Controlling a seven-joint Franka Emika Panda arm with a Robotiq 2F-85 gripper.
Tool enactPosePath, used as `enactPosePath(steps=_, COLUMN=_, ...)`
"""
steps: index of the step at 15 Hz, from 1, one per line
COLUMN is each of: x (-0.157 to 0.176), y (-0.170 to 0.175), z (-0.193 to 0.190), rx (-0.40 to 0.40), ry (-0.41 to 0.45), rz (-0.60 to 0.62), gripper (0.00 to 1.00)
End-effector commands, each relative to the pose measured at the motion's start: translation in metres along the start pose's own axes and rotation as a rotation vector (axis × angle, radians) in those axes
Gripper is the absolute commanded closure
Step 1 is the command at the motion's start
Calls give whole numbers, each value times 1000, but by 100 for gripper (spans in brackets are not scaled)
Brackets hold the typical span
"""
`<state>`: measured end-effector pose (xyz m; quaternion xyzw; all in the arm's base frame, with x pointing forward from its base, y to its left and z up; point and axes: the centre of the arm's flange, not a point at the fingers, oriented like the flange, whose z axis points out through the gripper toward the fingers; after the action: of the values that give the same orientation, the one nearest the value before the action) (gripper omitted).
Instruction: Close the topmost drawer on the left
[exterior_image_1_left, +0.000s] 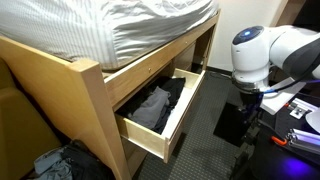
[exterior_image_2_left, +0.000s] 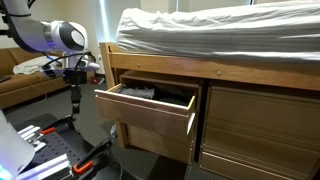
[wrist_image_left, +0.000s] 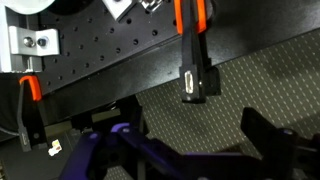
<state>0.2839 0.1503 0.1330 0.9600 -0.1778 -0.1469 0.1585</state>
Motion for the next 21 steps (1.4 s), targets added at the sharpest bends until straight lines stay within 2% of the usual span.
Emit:
enactPosePath(steps=1, x=1, y=0, z=1, rx=-1, ry=-4, rz=2, gripper=0)
enactPosePath(steps=2, x=1, y=0, z=1, rx=0, ry=-3, rz=2, gripper=0)
enactPosePath(steps=4, x=6, y=-10, z=16, rx=26, ry=115, rz=110, gripper=0)
enactPosePath(steps=6, x=17, y=-18, z=43, rx=10, ry=182, rz=166, gripper=0)
enactPosePath(steps=8, x=23, y=-15, z=67, rx=-3, ry=204, rz=225, gripper=0)
enactPosePath(steps=12, x=29, y=-5, z=104, rx=30, ry=174, rz=361, gripper=0)
enactPosePath(steps=14, x=33, y=-2, z=102, rx=97, ry=137, rz=412, gripper=0)
enactPosePath(steps=15, x=43, y=-5, z=101, rx=144, ry=148, rz=455, gripper=0)
enactPosePath(steps=19, x=72, y=3, z=64, rx=236, ry=303, rz=618, gripper=0)
enactPosePath(steps=21, x=92, y=5, z=49, rx=261, ry=331, rz=679, gripper=0)
